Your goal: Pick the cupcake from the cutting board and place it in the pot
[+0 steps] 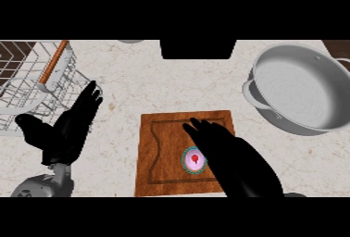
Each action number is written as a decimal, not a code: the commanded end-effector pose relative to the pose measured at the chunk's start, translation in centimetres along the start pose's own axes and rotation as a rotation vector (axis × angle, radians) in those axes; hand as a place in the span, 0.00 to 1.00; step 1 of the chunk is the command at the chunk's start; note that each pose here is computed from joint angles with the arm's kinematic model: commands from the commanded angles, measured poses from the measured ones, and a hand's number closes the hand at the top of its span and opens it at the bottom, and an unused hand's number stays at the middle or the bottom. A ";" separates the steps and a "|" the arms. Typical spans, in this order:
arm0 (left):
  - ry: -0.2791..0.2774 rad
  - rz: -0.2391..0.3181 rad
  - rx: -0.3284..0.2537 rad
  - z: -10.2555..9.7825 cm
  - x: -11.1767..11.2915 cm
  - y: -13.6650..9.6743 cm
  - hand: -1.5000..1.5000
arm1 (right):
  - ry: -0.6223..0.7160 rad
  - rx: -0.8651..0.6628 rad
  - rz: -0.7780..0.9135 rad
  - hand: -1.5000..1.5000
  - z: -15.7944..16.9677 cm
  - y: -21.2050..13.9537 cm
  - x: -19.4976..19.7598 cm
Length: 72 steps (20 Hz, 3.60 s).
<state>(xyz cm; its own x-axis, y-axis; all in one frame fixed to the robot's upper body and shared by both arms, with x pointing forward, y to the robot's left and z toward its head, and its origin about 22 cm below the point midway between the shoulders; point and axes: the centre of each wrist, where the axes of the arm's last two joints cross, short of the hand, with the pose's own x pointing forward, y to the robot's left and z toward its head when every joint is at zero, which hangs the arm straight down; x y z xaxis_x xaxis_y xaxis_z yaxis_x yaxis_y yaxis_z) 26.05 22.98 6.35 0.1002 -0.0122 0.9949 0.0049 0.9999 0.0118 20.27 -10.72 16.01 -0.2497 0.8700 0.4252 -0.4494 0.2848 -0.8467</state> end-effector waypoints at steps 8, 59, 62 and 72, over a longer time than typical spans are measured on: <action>0.006 -0.001 0.003 0.5 -0.9 -1.4 0.50 | 0.191 0.011 0.061 0.00 -3.3 2.4 1.7; 0.004 0.002 0.072 0.1 -0.7 1.4 0.50 | 0.576 -0.321 0.123 1.00 2.5 -5.9 -25.8; 0.017 0.015 0.058 0.4 -1.4 -0.2 0.50 | 0.575 -0.455 0.128 1.00 6.8 -8.1 -29.4; 0.006 0.003 0.035 0.3 -0.8 0.6 0.50 | 0.293 -0.706 0.138 1.00 17.1 -16.6 -31.1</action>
<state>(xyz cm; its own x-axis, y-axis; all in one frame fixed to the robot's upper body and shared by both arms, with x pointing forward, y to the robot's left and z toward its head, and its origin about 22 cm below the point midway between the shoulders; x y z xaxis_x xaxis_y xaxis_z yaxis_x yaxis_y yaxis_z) 25.79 23.62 5.97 0.1087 -0.0126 0.9940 -0.0296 0.9994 0.0159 22.59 -47.53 18.71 0.1177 0.9466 0.3003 0.1464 0.2825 -0.9480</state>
